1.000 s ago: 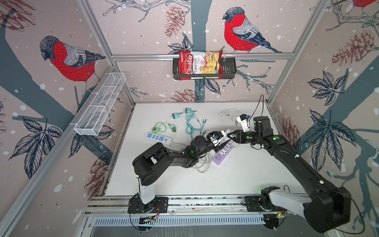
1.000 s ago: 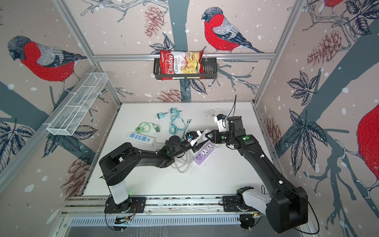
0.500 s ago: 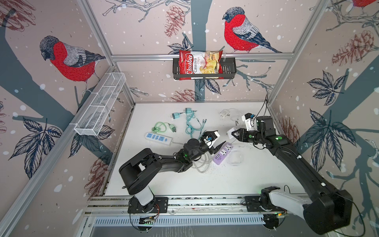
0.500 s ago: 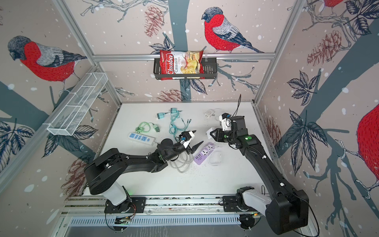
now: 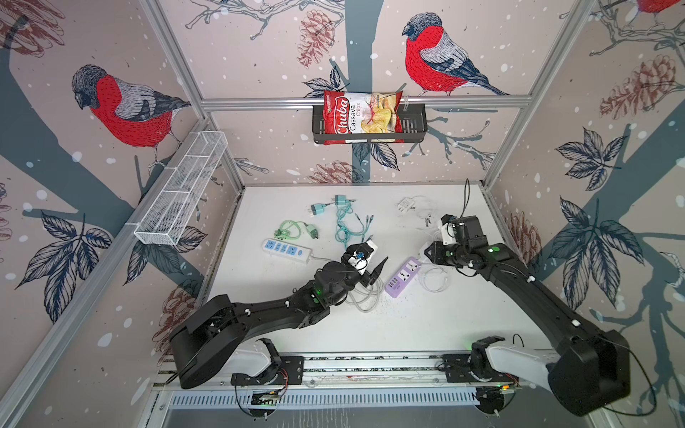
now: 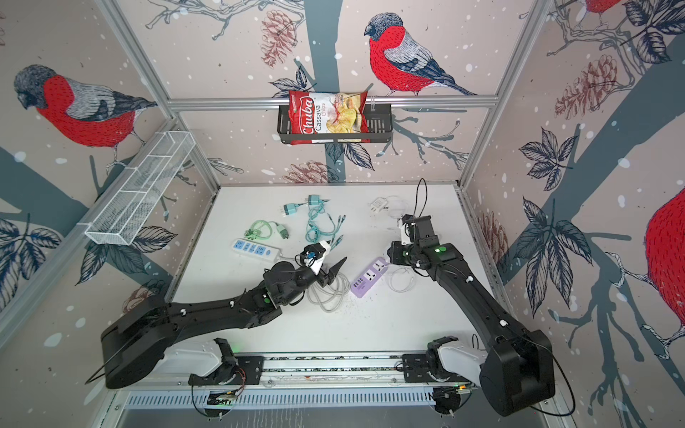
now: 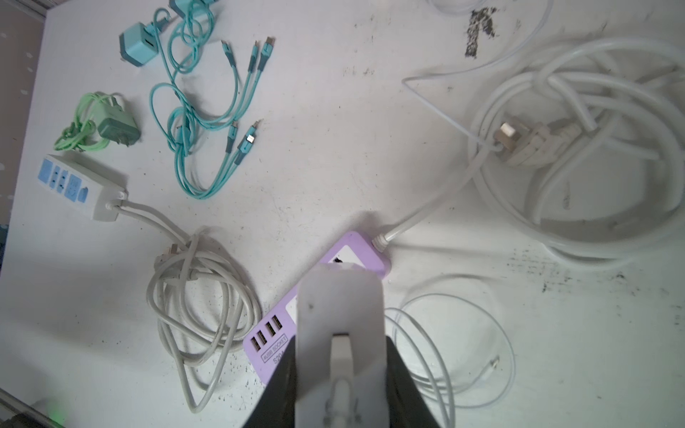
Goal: Insert the plug
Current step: 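Carry the charger over the purple strip with the right gripper while left grips it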
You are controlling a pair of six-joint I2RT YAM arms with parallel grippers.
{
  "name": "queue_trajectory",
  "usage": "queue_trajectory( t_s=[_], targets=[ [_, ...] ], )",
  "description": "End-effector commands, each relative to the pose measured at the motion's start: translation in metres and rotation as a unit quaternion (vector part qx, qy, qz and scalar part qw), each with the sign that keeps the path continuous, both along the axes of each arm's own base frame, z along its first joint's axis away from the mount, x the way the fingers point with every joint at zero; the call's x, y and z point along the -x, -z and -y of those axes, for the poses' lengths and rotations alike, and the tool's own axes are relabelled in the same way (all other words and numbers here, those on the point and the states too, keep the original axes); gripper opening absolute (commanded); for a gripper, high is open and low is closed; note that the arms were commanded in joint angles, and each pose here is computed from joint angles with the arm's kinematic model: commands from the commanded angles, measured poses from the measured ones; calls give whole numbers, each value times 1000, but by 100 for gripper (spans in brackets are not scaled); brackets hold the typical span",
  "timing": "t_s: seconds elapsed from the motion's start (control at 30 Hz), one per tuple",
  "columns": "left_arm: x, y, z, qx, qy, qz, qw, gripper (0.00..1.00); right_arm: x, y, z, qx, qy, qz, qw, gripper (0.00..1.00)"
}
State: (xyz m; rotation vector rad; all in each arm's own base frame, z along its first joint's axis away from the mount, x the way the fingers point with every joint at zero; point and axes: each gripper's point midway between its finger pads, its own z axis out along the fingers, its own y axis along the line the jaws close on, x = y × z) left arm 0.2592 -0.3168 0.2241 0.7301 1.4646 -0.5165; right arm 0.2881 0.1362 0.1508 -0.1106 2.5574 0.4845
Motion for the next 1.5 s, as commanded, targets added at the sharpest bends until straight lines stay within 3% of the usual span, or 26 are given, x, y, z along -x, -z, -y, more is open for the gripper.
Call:
queue_trajectory(
  t_s=[0.0,0.27,0.5,0.93,1.1,1.23,1.47],
  targets=[
    [1,5,-12,5,-22,-17,1000,72,2,9,6,29,13,-17,999,7],
    [11,25,-12,-1,-14,-64,998,72,6,18,-1,66,-2,-25,998,7],
    [17,64,5,-55,0,-130,990,65,9,35,-8,89,-14,-47,995,8],
    [35,122,38,-128,7,-236,963,60,15,45,-18,82,-26,-50,995,8],
    [32,145,43,-184,-11,-280,942,58,13,42,-22,83,-31,-44,995,8],
    [31,163,51,-212,-12,-296,931,58,10,41,-21,82,-20,-41,996,8],
    [40,177,53,-226,4,-302,926,61,7,41,-14,81,-3,-44,996,9]
  ],
)
